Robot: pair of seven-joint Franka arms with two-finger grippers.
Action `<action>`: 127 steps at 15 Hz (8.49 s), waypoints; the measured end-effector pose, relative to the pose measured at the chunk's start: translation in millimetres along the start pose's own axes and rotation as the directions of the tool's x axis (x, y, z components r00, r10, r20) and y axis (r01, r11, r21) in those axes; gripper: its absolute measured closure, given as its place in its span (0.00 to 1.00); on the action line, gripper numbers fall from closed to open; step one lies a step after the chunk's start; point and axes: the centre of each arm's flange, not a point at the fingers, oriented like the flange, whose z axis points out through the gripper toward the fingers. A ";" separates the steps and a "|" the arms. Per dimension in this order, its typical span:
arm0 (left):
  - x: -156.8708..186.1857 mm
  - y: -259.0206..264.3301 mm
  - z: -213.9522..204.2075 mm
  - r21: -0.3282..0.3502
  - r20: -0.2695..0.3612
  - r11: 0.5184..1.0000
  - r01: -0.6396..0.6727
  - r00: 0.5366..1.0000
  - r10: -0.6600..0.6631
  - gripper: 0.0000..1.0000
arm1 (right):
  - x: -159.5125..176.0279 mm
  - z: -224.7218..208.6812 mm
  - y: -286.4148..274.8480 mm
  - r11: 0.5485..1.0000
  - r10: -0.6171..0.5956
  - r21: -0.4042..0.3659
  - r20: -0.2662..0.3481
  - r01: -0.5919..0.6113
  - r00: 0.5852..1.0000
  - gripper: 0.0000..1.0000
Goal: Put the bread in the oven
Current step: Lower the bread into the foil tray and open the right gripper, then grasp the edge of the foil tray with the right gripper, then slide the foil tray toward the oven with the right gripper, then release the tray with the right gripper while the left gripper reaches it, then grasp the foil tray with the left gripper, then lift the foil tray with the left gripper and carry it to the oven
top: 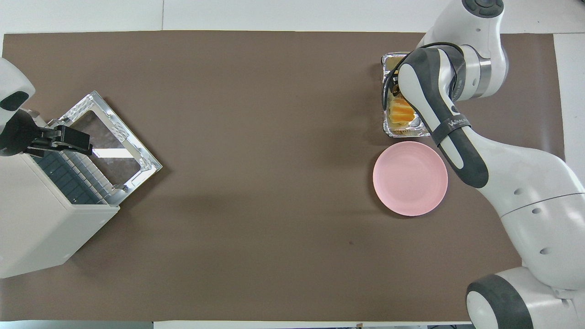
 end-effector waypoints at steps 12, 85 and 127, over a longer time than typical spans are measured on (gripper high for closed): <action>0.0 0.0 0.0 0.000 0.000 1.000 0.000 1.000 0.000 0.00 | -3.8 -14.9 19.1 0.997 0.061 -0.053 0.001 -0.061 0.998 0.00; -2.8 80.8 -2.6 0.003 -0.038 0.998 -0.055 0.998 0.055 0.00 | -80.4 -151.1 -68.3 0.948 0.303 0.103 0.007 -0.302 0.953 0.00; 28.4 422.5 195.0 0.070 -0.079 0.986 -0.149 0.985 0.155 0.22 | -298.0 -292.4 69.5 0.973 0.230 0.012 0.021 -0.230 0.973 0.00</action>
